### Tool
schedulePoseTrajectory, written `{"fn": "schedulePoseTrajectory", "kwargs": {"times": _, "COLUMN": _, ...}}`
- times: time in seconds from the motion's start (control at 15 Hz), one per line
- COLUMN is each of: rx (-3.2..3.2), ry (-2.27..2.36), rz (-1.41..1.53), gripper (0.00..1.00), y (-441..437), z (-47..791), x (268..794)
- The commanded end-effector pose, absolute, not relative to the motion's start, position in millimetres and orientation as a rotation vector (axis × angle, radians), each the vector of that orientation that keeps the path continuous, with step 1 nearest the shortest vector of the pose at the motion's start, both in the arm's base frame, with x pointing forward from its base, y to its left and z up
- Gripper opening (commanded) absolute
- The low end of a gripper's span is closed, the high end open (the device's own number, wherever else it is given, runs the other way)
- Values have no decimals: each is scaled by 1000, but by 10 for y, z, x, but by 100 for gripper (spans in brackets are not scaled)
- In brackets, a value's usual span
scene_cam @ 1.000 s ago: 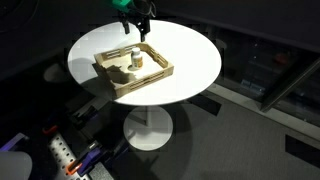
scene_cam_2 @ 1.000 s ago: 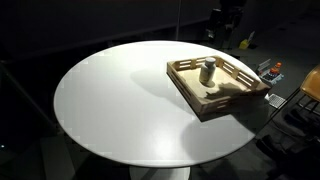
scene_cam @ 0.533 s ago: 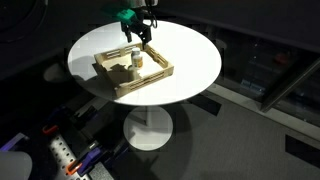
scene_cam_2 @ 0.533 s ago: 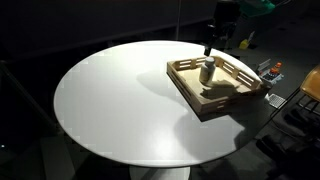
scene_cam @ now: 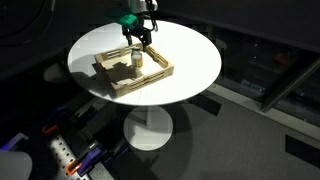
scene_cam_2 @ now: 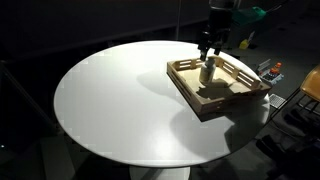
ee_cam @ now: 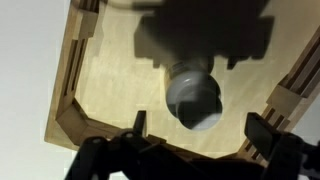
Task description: Remove the lid from the white bottle
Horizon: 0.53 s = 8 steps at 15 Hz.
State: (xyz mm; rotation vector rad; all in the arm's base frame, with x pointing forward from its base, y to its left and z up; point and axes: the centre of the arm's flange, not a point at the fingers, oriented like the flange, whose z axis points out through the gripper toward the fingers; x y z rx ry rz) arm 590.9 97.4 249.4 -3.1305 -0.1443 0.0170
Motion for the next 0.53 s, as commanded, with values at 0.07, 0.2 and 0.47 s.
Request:
{"fn": "schedulePoseTrajectory", "kwargs": {"times": 0.07, "rx": -3150, "ry": -145, "rz": 2, "gripper": 91, "y": 1013, "z": 2460, "x": 6045}}
{"fn": "schedulePoseTrajectory", "kwargs": {"times": 0.2, "rx": -3150, "ry": -147, "rz": 2, "gripper": 83, "y": 1018, "z": 2444, "x": 6061}}
{"fn": "schedulePoseTrajectory", "kwargs": {"times": 0.47, "rx": -3150, "ry": -152, "rz": 3, "gripper": 76, "y": 1031, "z": 2441, "x": 6074}}
